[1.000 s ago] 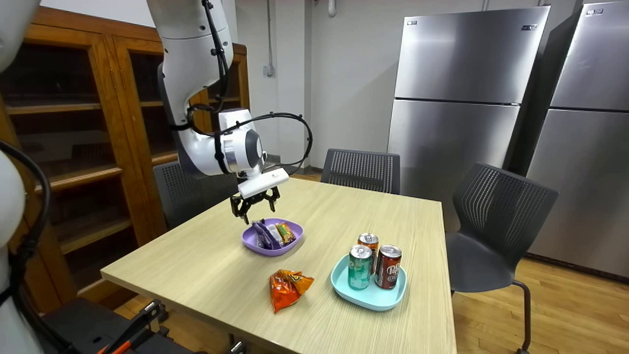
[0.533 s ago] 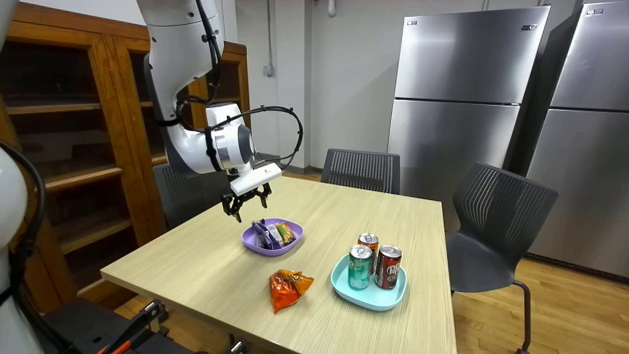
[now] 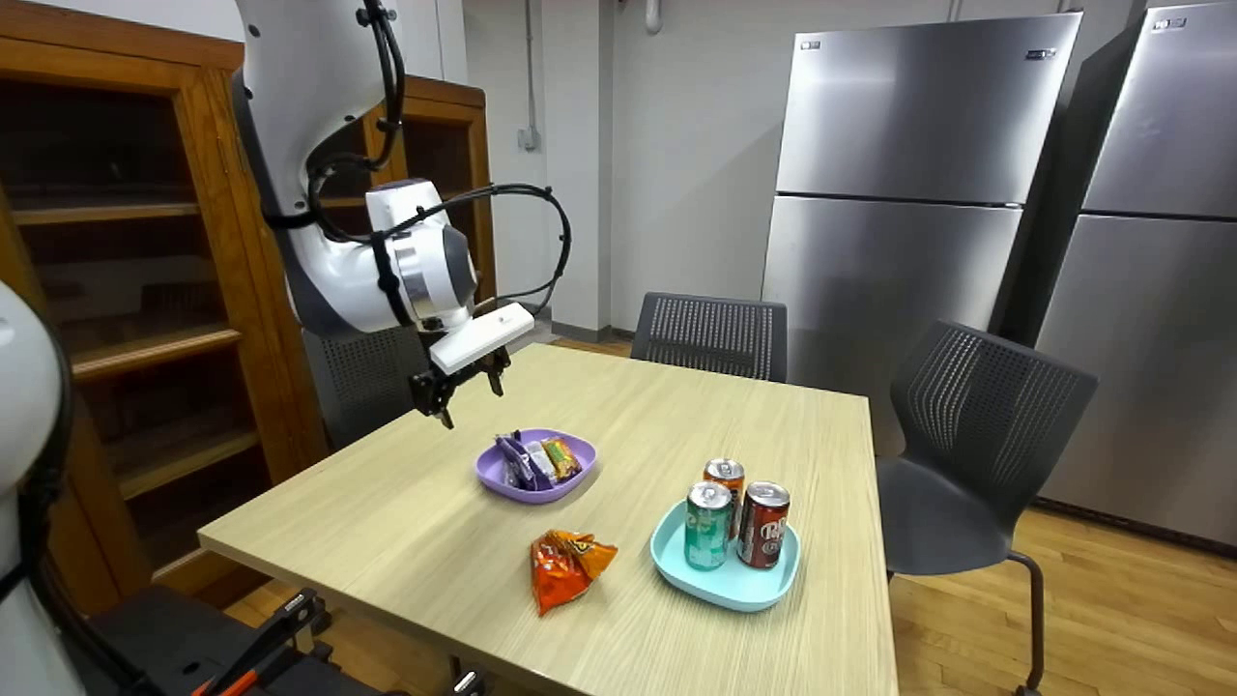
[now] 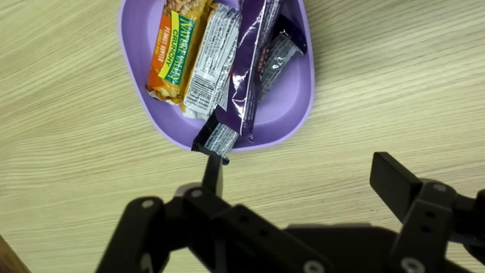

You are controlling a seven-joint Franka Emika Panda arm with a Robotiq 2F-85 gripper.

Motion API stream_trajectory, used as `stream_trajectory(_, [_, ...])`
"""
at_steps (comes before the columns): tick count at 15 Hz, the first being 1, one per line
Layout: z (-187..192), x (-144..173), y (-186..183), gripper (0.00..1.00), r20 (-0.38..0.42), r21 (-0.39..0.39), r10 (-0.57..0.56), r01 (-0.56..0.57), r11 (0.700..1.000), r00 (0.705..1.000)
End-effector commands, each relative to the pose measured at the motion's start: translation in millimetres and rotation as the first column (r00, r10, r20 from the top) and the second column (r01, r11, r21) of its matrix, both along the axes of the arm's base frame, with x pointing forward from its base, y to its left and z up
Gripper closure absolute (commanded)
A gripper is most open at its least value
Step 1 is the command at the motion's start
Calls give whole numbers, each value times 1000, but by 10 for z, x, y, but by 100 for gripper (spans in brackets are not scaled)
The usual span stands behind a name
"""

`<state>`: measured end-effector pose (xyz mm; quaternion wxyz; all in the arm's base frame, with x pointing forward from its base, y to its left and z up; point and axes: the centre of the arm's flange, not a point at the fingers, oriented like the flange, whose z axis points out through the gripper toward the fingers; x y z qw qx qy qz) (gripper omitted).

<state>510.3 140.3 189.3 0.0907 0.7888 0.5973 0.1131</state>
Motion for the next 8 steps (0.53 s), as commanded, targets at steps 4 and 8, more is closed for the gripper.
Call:
stream_trajectory(4, [-34,-21,-6,0,-8,-1,0,0,1000,1000])
stream_trajectory(8, [-41,-22,-6,0,-9,-2,-1,1,1000,1000])
